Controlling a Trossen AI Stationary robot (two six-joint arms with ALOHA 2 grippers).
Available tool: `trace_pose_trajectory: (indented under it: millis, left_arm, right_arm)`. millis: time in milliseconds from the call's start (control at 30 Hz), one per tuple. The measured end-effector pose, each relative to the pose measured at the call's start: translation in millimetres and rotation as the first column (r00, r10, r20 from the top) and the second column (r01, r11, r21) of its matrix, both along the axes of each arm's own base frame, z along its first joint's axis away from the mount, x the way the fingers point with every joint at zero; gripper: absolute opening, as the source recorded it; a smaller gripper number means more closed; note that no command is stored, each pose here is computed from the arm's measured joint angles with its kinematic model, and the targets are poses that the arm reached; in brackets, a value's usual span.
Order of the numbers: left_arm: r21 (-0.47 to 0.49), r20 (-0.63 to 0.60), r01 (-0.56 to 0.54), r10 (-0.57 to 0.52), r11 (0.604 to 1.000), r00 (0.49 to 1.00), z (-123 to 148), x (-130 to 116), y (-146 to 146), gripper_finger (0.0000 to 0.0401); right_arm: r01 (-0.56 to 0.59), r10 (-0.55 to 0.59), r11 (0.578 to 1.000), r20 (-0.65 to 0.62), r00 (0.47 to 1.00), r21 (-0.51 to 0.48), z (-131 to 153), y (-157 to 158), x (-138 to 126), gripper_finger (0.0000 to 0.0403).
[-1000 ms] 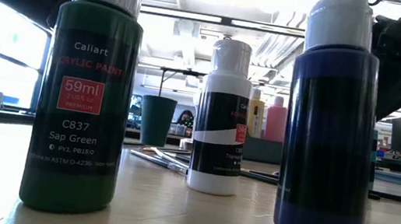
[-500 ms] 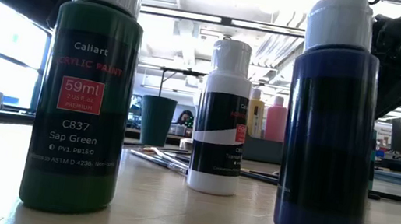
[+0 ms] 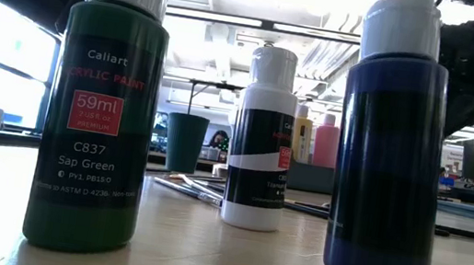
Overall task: Pick & Place Paint Supplies
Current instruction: Put the small blue paint bottle into the blue bin
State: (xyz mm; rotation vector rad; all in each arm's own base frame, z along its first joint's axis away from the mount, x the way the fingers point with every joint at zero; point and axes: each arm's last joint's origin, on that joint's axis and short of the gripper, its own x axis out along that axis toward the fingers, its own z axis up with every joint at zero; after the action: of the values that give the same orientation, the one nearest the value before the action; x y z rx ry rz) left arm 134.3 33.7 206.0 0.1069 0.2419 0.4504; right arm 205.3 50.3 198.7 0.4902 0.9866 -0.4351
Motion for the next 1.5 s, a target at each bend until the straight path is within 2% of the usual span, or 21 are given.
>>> trace_pose_trajectory:
  millis: [200,333,500,733,967,1500]
  left_arm:
    - [0.0,0.0,0.0,0.0,1.0,1.0,0,0,0,0.0225]
    - [-0.001,-0.006,0.0,0.0,1.0,1.0,-1,0,0,0.0225]
    - [-0.003,-0.017,0.0,0.0,1.0,1.0,-2,0,0,0.0225]
    - [-0.003,-0.017,0.0,0.0,1.0,1.0,-2,0,0,0.0225]
    - [-0.004,-0.018,0.0,0.0,1.0,1.0,-2,0,0,0.0225]
    - [-0.004,-0.017,0.0,0.0,1.0,1.0,-2,0,0,0.0225]
  right_arm:
    - [0.066,-0.066,0.998,0.017,0.998,0.017,7,-16,1,0.0123]
    - [0.069,-0.07,0.998,0.079,0.994,0.008,24,-27,1,0.0114]
    - [0.112,-0.11,0.994,0.147,0.983,-0.008,46,-45,-2,0.0122]
    - [0.179,-0.156,0.98,0.219,0.963,-0.089,73,-71,-2,0.0113]
    - [0.275,-0.228,0.948,0.259,0.939,-0.161,89,-100,-4,0.0124]
    - [0.473,-0.377,0.859,0.385,0.842,-0.195,100,-145,-10,0.0114]
